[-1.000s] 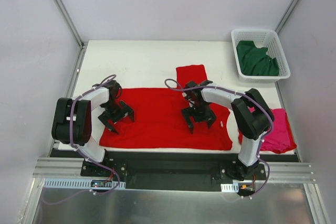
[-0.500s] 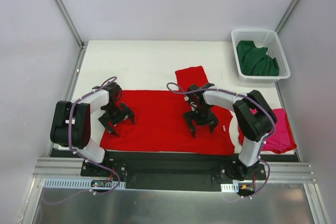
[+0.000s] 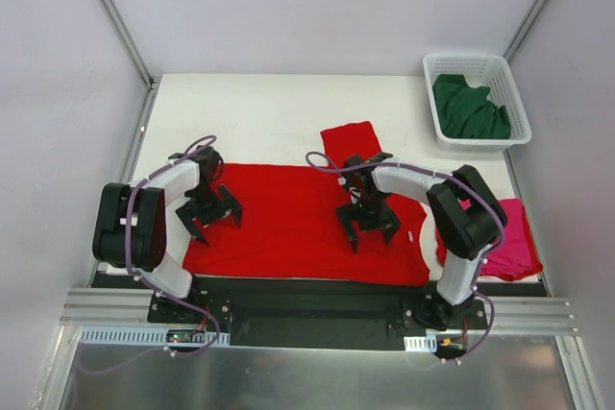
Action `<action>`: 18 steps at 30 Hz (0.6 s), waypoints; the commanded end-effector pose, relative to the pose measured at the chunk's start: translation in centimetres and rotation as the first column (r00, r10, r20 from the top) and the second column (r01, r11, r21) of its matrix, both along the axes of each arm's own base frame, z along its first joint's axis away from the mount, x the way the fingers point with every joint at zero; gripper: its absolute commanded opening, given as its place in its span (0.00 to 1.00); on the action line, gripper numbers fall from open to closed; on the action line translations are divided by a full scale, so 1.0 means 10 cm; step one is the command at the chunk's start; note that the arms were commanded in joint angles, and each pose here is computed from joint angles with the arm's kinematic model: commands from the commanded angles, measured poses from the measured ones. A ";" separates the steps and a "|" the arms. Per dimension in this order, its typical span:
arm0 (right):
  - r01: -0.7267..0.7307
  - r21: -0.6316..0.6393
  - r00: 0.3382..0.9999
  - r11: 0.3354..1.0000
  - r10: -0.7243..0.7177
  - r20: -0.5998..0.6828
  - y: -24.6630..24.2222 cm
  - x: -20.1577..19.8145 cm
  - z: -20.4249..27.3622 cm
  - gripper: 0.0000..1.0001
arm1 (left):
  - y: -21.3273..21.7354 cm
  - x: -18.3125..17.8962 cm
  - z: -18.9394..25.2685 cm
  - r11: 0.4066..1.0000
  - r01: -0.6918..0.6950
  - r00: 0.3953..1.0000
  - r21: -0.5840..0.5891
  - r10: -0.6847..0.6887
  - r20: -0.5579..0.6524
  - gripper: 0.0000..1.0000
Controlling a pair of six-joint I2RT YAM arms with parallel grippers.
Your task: Fold and stack the t-shirts
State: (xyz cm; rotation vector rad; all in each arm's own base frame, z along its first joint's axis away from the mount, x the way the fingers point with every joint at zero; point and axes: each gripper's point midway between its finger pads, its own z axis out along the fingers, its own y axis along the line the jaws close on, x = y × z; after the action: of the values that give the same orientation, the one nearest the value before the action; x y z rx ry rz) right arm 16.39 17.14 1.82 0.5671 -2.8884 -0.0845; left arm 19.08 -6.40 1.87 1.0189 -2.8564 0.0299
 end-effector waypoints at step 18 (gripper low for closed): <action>-0.013 0.032 0.990 0.999 0.009 0.142 0.07 0.34 0.56 0.96 | 0.16 -0.31 0.09 0.997 0.048 0.998 0.061 -0.046 -0.049 0.99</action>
State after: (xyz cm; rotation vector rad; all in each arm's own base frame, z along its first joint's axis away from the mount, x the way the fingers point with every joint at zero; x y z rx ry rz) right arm 17.75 17.75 3.42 0.5815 -2.9217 -0.0790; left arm 17.21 -5.87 1.43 0.9945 -2.8524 -0.0042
